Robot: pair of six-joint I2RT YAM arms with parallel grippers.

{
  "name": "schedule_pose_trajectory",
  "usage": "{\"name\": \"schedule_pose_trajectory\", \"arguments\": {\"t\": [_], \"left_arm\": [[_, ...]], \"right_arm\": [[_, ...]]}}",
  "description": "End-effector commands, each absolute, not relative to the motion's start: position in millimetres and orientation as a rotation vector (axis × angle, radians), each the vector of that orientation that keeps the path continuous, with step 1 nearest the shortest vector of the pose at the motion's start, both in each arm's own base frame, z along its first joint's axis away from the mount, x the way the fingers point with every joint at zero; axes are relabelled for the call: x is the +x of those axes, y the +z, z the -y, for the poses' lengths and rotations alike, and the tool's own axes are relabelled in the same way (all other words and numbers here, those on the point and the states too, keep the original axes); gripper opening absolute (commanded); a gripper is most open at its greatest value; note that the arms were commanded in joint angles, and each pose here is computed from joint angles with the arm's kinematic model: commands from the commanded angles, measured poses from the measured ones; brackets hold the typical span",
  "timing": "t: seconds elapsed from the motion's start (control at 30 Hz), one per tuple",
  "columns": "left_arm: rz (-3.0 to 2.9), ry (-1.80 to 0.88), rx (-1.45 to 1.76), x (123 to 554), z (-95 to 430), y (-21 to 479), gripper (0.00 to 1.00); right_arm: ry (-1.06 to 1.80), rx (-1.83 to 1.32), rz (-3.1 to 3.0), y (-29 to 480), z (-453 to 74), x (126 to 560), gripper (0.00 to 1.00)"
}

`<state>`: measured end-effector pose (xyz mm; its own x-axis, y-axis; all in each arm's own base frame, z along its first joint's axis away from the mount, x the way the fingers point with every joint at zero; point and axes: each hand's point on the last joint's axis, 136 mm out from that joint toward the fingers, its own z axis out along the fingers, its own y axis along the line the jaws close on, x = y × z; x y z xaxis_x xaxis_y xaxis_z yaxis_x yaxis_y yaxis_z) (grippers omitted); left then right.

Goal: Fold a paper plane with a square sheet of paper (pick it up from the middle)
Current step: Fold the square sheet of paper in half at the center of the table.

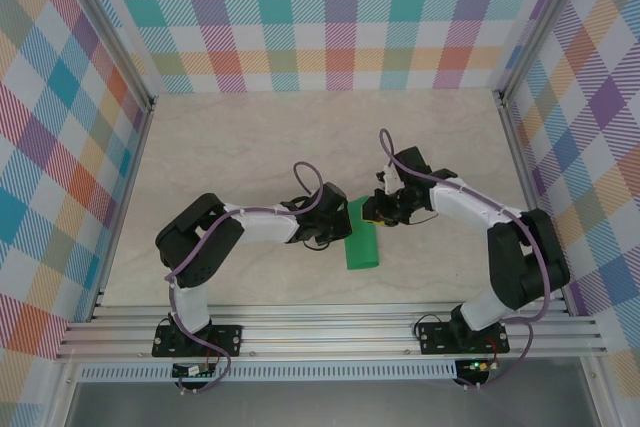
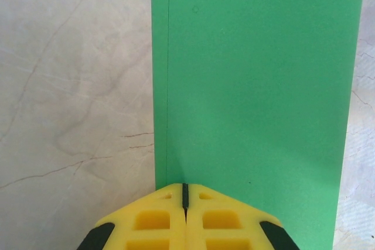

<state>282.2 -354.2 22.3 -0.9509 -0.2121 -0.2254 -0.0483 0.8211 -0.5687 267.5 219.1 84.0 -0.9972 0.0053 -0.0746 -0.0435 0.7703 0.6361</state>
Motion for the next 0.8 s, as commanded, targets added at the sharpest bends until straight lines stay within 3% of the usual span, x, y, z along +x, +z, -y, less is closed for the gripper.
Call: {"name": "schedule_pose_trajectory", "arguments": {"t": [0.0, 0.4, 0.77], "left_arm": [[-2.792, -0.756, -0.156, 270.0, 351.5, 3.1, 0.0], [-2.806, -0.729, -0.148, 269.1, 349.4, -0.1, 0.0], [-2.822, -0.724, -0.135, 267.5, 350.7, -3.8, 0.0]], "right_arm": [[1.226, -0.047, -2.862, 79.1, -230.0, 265.4, 0.2], [1.203, 0.032, -2.976, 22.1, -210.8, 250.5, 0.21], [1.155, 0.114, -3.019, 2.2, -194.4, 242.0, 0.23]]}}
